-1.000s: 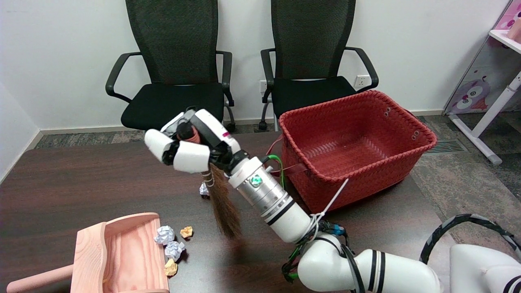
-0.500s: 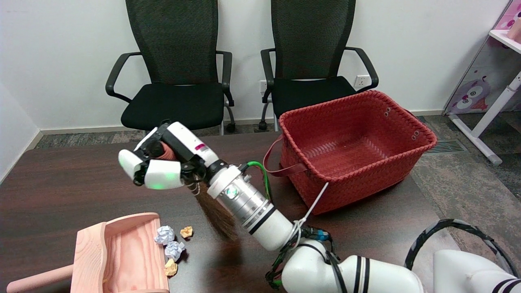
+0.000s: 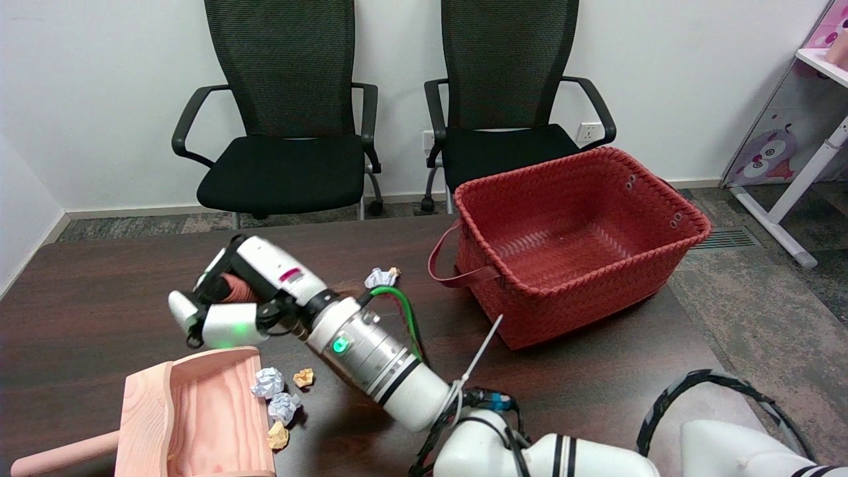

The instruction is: Sweep the paper ball into the dustpan.

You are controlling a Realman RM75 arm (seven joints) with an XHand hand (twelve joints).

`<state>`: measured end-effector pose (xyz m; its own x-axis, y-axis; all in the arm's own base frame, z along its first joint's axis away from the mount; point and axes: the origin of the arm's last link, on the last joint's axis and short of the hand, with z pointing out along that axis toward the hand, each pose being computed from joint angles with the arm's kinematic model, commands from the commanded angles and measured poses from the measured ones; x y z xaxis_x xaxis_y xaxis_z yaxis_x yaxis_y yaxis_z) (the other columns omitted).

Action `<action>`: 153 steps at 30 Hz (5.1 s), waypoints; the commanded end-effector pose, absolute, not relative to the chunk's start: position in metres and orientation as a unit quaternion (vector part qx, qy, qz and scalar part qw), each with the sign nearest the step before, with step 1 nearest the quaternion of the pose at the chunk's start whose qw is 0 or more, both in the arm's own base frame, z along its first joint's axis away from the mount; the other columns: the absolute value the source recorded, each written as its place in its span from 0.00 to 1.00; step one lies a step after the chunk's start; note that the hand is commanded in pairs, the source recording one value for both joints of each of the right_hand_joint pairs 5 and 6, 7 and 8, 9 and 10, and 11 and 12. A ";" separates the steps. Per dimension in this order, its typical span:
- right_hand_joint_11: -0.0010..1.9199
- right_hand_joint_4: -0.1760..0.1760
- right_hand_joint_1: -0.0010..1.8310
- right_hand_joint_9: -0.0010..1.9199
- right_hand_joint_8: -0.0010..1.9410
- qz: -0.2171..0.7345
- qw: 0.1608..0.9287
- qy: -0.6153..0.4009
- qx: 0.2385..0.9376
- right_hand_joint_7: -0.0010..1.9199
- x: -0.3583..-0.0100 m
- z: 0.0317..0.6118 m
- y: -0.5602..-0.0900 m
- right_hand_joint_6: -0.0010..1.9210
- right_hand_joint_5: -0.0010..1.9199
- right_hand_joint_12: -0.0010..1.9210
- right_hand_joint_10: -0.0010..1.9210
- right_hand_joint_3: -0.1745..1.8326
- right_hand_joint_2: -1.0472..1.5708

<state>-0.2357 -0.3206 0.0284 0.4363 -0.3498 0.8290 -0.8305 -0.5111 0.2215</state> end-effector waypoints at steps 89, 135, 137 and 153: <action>1.00 0.48 0.47 1.00 0.99 0.542 0.110 -0.564 0.613 1.00 -0.187 0.162 -0.393 1.00 1.00 1.00 1.00 0.78 0.87; 1.00 0.48 0.49 1.00 0.99 0.351 0.325 -0.467 0.744 1.00 -0.237 0.185 -0.484 1.00 1.00 1.00 1.00 0.70 0.95; 1.00 0.48 0.49 1.00 0.99 0.340 0.325 -0.484 0.738 1.00 -0.245 0.174 -0.479 1.00 1.00 1.00 1.00 0.70 0.95; 1.00 0.50 0.50 1.00 0.99 0.262 0.295 -0.483 0.782 1.00 -0.259 0.121 -0.459 1.00 1.00 1.00 1.00 0.79 0.93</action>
